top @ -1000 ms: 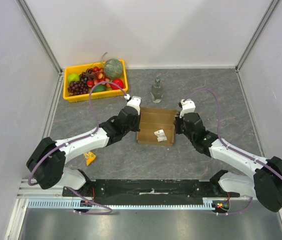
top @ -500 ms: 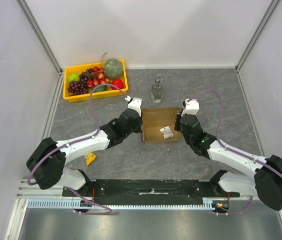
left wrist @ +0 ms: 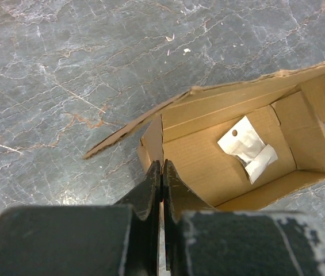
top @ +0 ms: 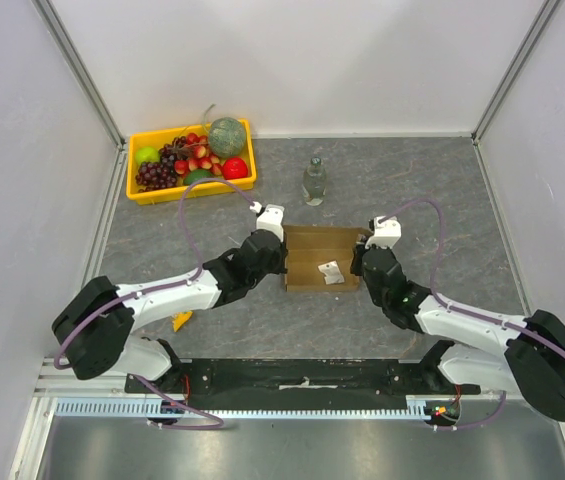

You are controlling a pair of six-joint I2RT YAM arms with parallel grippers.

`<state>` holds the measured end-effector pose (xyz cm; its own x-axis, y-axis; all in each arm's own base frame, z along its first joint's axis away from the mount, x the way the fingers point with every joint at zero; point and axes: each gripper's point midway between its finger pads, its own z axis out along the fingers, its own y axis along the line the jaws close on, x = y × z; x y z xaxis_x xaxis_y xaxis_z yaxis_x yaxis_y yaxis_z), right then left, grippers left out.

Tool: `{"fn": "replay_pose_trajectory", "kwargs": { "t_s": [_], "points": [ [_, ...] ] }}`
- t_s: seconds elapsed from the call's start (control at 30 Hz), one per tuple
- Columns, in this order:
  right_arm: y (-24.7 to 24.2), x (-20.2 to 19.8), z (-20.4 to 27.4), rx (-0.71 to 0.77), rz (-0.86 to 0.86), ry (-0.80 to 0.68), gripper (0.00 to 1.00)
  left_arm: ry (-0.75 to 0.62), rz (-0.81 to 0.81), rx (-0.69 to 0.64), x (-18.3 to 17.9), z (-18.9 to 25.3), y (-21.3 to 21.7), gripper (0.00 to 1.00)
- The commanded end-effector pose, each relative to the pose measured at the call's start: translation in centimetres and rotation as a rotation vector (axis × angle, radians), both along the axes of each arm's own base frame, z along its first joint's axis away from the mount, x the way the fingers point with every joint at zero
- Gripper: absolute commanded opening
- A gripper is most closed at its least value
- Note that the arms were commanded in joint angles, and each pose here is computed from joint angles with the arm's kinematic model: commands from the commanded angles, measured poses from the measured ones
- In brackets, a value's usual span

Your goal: Fold the paper box

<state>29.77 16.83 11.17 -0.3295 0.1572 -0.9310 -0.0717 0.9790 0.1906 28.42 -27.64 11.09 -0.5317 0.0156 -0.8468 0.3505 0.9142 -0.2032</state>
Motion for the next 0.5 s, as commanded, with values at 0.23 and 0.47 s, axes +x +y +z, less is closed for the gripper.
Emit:
{"fn": "replay_pose_trajectory", "kwargs": {
  "t_s": [0.23, 0.47],
  "points": [
    [0.7, -1.6, 0.9, 0.105, 0.026, -0.086, 0.03, -0.015, 0.031, -0.08, -2.2, -0.1, -1.2, 0.02],
    [0.9, -2.6, 0.3, 0.108, 0.033, -0.083, 0.02, -0.003, 0.045, -0.081, -3.0, -0.8, -1.0, 0.02]
  ]
}}
